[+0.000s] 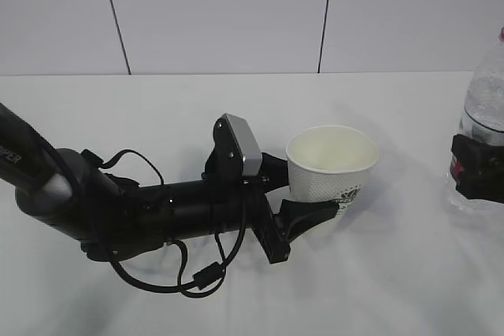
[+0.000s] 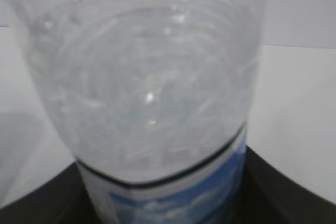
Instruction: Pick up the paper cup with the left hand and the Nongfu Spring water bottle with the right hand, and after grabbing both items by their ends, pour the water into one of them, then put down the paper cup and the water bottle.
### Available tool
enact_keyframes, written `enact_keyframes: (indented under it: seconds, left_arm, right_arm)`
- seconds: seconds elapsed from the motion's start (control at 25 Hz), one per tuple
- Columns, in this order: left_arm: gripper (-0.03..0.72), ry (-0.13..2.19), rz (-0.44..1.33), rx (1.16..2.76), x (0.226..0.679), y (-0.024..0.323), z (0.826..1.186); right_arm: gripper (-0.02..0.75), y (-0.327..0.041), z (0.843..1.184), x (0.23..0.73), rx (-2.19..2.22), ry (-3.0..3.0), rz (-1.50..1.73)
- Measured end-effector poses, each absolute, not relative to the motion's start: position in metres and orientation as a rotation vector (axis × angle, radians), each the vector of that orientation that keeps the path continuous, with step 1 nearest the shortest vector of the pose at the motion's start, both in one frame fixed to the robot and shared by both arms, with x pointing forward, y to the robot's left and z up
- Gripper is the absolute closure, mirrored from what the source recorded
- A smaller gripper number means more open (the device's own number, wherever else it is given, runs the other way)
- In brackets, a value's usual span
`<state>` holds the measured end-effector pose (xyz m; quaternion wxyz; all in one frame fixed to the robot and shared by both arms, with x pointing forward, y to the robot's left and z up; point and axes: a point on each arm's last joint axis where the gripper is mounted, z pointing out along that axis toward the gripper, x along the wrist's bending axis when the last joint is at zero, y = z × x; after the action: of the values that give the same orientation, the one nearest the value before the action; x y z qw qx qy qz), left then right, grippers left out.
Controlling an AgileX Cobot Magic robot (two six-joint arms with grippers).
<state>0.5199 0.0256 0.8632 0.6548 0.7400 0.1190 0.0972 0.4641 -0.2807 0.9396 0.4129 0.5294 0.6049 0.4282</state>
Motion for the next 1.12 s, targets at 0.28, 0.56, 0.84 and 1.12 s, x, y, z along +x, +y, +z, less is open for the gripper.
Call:
enact_keyframes:
  seconds: [0.28, 0.56, 0.84, 1.12]
  left_arm:
    - [0.205, 0.278, 0.221, 1.675, 0.520, 0.026, 0.863]
    - [0.205, 0.263, 0.207, 1.676, 0.515, 0.020, 0.863]
    - [0.205, 0.256, 0.187, 1.670, 0.504, 0.008, 0.864]
    - [0.205, 0.245, 0.176, 1.671, 0.500, 0.005, 0.864]
  right_arm:
    - [0.287, -0.281, 0.947, 0.461, 1.309, 1.512, 1.080]
    - [0.287, -0.282, 0.953, 0.455, 1.322, 1.532, 1.064]
    - [0.287, -0.282, 0.964, 0.447, 1.287, 1.555, 1.035]
    - [0.287, -0.283, 0.966, 0.443, 1.213, 1.614, 0.966]
